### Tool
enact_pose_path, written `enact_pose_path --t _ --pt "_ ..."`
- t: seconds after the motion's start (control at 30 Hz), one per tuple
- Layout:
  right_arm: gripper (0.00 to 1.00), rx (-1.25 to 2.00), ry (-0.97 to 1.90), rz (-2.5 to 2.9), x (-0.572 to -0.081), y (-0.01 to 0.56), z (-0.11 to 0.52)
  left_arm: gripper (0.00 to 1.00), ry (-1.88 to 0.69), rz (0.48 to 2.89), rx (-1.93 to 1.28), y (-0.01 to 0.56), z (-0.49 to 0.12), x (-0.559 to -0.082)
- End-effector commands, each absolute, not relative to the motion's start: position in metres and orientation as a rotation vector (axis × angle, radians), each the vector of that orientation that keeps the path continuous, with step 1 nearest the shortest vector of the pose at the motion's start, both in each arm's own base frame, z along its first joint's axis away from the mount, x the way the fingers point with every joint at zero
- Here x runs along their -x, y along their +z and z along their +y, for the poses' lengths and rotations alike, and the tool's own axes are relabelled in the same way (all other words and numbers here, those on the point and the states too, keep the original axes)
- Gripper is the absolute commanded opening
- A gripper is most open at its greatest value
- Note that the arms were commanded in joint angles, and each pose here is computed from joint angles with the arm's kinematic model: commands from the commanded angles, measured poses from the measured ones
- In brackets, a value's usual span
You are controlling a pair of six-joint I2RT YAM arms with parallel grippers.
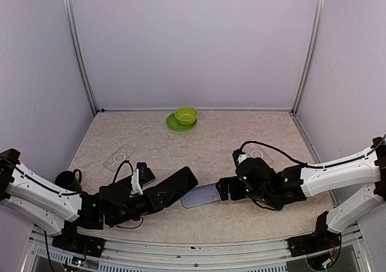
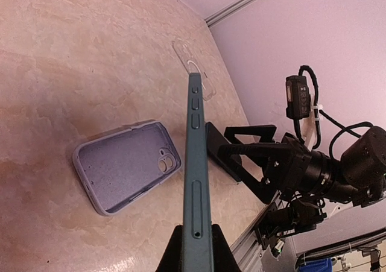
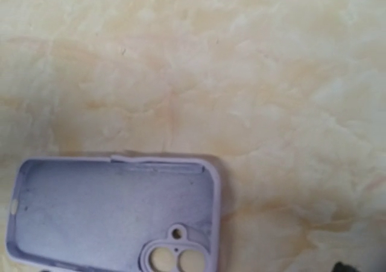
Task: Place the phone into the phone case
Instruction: Move the phone case to the center of the board, then install the phone on the phone case.
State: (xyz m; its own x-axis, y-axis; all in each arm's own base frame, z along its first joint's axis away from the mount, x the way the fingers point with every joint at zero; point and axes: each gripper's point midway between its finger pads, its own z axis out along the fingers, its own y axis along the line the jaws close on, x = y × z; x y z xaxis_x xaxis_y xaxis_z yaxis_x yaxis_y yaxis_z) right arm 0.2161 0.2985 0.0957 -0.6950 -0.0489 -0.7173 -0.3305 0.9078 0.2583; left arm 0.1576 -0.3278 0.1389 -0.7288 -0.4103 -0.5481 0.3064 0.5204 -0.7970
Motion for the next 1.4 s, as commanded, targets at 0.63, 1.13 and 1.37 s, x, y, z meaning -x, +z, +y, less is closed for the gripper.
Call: enact_pose_path --t 0.63,1.13,1.37 --pt "0.98 0.146 0.494 2.088 -0.222 0.145 0.251 0.00 -1.331 2.004 0.019 0.155 -0.351 -0.159" --pt "0.95 0.225 0.318 2.211 -0.228 0.116 0.262 0.00 -1.416 2.139 -0.124 0.141 -0.390 -0.152" --pt "0.99 0.362 0.387 2.244 -0.221 0.101 0.285 0.00 -1.417 2.203 -0.132 0.127 -0.398 -0.154"
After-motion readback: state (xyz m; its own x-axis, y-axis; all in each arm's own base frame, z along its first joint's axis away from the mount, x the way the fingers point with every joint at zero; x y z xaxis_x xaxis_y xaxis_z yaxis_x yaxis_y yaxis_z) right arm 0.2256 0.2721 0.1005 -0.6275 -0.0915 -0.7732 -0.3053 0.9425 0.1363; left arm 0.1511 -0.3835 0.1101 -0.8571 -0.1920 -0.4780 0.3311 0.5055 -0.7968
